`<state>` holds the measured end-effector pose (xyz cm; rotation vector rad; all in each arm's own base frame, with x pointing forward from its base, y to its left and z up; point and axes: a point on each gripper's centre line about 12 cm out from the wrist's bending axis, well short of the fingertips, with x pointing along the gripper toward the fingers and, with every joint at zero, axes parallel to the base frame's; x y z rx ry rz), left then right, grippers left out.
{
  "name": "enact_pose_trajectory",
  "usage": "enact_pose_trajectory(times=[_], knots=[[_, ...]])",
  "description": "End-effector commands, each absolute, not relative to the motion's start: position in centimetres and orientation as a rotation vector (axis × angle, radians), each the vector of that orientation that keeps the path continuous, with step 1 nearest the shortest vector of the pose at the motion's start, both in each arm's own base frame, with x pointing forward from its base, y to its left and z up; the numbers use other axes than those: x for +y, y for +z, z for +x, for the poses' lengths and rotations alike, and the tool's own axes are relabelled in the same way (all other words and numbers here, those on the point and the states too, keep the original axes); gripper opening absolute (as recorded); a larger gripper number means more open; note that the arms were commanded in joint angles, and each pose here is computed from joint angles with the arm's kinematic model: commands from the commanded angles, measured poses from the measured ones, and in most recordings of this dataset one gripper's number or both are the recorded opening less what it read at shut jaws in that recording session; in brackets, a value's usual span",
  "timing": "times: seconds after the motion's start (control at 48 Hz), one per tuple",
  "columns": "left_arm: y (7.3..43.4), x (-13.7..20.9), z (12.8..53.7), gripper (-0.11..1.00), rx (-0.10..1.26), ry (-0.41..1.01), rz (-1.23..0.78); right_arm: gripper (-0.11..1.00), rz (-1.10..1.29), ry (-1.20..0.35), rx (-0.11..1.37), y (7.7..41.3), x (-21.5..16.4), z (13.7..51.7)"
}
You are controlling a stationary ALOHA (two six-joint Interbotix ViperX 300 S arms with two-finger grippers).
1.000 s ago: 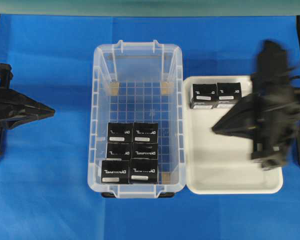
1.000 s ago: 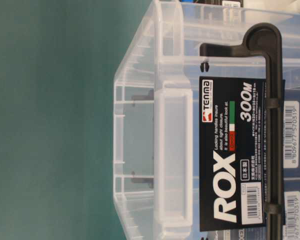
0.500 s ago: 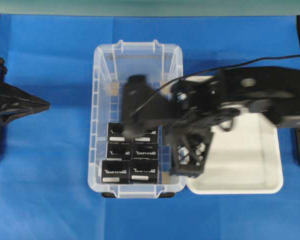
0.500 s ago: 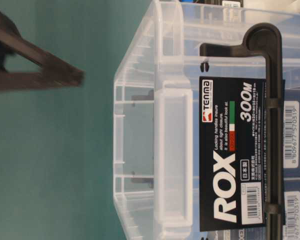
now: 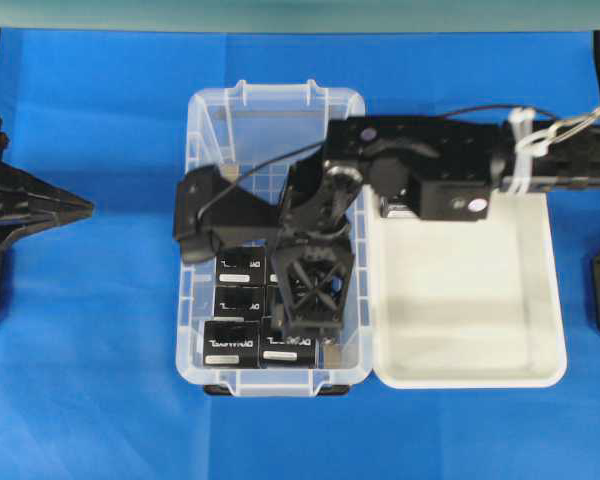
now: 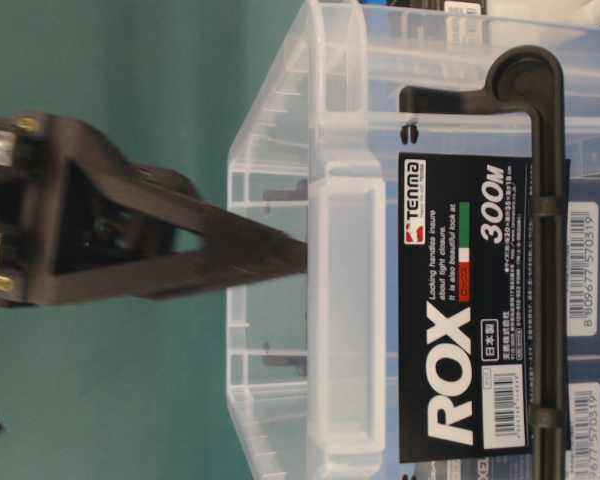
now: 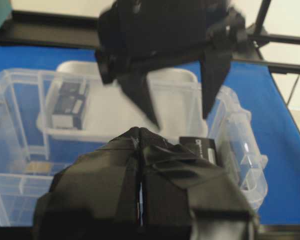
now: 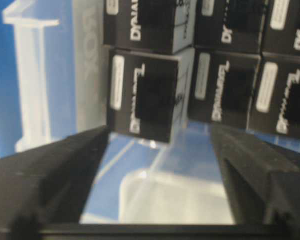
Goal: Pick the box from inside the plastic case
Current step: 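Lower the open right gripper onto the top-right black box in the case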
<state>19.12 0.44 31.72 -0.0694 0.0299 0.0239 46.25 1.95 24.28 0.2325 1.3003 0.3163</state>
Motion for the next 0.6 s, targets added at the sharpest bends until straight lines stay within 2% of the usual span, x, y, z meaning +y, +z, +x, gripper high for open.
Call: enact_pose_trajectory(times=[0.0,0.354,0.584], knots=[[32.4,0.3,19.3,-0.03,0.013,0.016,-0.069,0.97,0.241,0.326,1.285,23.4,2.3,46.7],[32.3,0.2,19.3,-0.01,0.017,0.011,-0.069,1.0,0.34,0.309,1.294,19.6,2.7,46.6],[32.1,0.2,19.3,-0.01,0.023,0.011,-0.068,1.0,0.371,0.33,1.293,19.4,3.4,46.6]])
